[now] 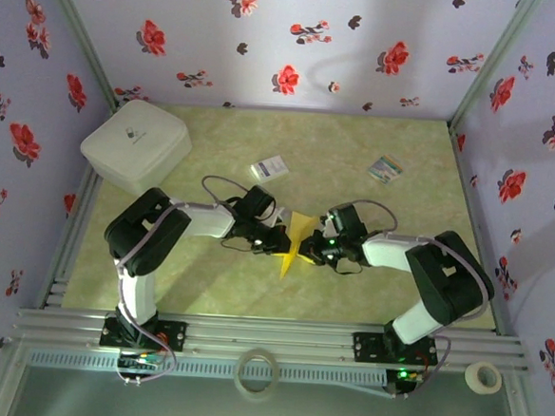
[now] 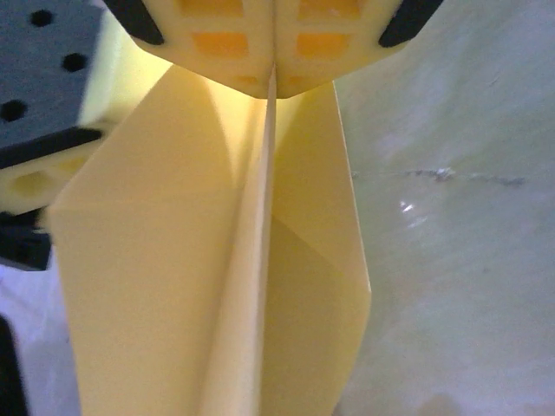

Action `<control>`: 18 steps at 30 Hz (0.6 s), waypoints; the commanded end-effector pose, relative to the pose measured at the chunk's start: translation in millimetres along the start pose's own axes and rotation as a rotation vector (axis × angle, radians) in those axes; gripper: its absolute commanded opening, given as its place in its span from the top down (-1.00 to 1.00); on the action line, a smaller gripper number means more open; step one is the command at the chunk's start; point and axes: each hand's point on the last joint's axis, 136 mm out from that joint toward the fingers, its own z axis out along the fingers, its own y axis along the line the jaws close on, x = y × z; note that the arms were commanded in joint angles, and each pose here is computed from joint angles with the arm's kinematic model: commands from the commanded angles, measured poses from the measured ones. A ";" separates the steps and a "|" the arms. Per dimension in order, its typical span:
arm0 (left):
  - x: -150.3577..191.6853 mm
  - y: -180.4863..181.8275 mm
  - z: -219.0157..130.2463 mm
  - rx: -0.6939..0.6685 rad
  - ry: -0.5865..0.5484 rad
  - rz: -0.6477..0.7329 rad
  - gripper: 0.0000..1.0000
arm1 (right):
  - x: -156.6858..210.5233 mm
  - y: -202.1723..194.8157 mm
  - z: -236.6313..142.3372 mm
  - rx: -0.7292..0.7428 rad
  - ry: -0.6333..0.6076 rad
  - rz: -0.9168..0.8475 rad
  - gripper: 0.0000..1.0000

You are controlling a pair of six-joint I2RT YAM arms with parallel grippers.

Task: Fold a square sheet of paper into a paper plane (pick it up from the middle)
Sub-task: Move a paper plane to the center of the table.

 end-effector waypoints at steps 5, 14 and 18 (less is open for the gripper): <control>-14.7 -3.4 -45.3 -0.261 -0.179 0.087 0.92 | -5.4 -3.9 -18.4 0.086 -0.077 -0.035 0.71; -15.9 25.7 -83.7 -0.592 -0.272 0.051 0.91 | -11.5 -0.4 -20.6 0.082 -0.108 -0.016 0.70; -14.7 30.5 -81.5 -0.608 -0.268 0.041 0.91 | -14.0 6.8 -21.1 0.057 -0.112 -0.008 0.69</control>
